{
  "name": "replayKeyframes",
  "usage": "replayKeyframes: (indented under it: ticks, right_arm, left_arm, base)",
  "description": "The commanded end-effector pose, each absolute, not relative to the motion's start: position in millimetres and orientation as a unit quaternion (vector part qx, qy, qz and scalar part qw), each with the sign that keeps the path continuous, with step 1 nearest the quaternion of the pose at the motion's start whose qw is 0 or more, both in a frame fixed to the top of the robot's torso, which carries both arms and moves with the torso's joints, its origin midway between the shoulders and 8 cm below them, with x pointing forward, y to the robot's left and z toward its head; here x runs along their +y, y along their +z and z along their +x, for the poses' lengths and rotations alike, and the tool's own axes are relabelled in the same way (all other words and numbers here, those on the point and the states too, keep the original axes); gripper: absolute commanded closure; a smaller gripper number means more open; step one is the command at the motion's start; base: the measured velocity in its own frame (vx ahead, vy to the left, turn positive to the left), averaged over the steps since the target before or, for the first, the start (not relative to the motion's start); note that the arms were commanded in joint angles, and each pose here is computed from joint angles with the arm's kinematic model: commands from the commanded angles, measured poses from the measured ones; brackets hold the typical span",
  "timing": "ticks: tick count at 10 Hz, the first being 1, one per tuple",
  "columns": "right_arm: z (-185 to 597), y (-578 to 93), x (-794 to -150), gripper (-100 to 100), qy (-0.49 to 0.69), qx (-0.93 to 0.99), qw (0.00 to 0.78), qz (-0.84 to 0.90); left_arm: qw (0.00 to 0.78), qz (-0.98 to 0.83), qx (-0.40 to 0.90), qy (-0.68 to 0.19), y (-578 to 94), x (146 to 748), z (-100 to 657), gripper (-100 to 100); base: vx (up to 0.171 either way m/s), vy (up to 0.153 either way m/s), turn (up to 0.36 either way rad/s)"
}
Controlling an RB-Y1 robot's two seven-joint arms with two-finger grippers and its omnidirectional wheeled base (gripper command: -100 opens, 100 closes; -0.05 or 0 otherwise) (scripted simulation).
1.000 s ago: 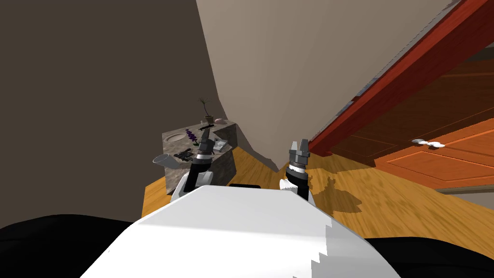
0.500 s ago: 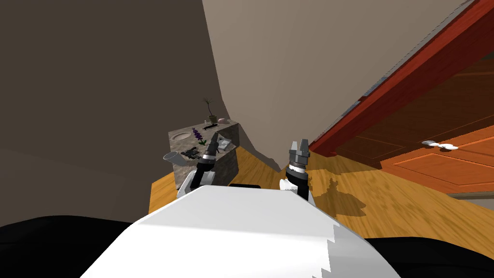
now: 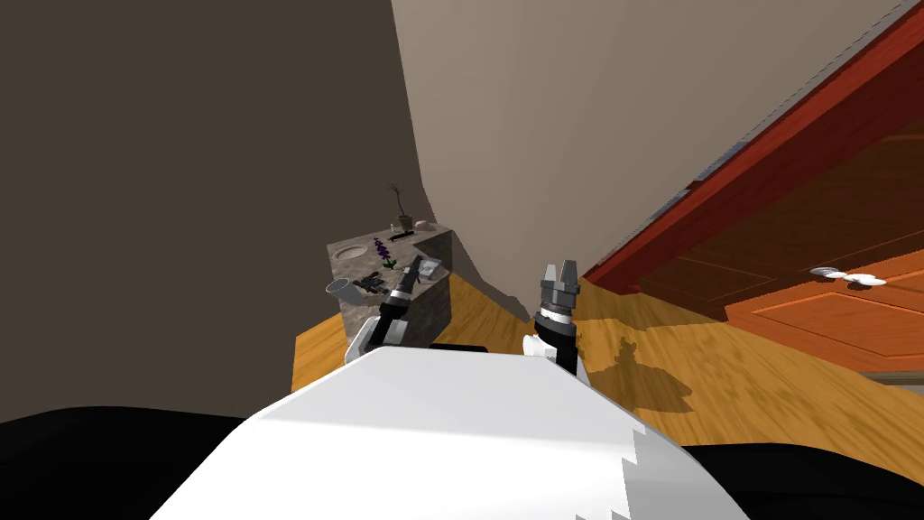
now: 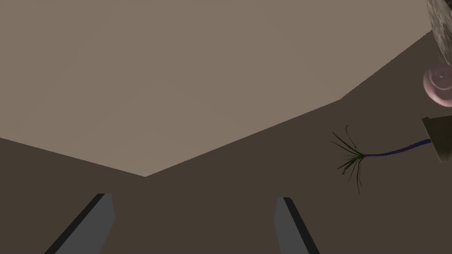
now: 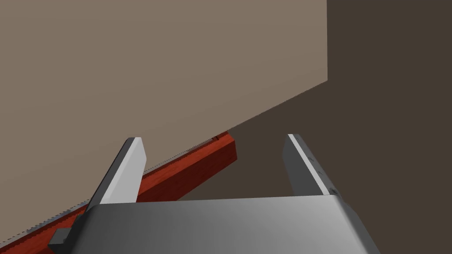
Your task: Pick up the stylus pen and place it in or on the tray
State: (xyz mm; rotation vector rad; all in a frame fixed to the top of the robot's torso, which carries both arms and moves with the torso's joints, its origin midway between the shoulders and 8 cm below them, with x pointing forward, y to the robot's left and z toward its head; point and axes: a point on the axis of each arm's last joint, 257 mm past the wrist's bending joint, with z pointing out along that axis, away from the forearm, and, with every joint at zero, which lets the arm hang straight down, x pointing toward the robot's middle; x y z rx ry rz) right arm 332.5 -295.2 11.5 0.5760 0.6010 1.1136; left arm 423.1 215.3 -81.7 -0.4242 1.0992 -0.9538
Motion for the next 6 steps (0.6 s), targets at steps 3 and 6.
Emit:
replayKeyframes:
  ticks: [3, 6]
  right_arm:
    - [333, 12, -295, 0, 0.513, 0.277, 0.768, 0.265]
    - [333, 12, -295, 0, 0.513, 0.277, 0.768, 0.265]
  left_arm:
    - [0.731, -0.162, 0.54, -0.385, -119, 205, 435, -100]
    - [0.733, -0.135, 0.571, -0.343, -147, 203, 441, -100]
  base:
    - [-0.023, 0.081, 0.038]
    - [-0.003, 0.049, 0.024]
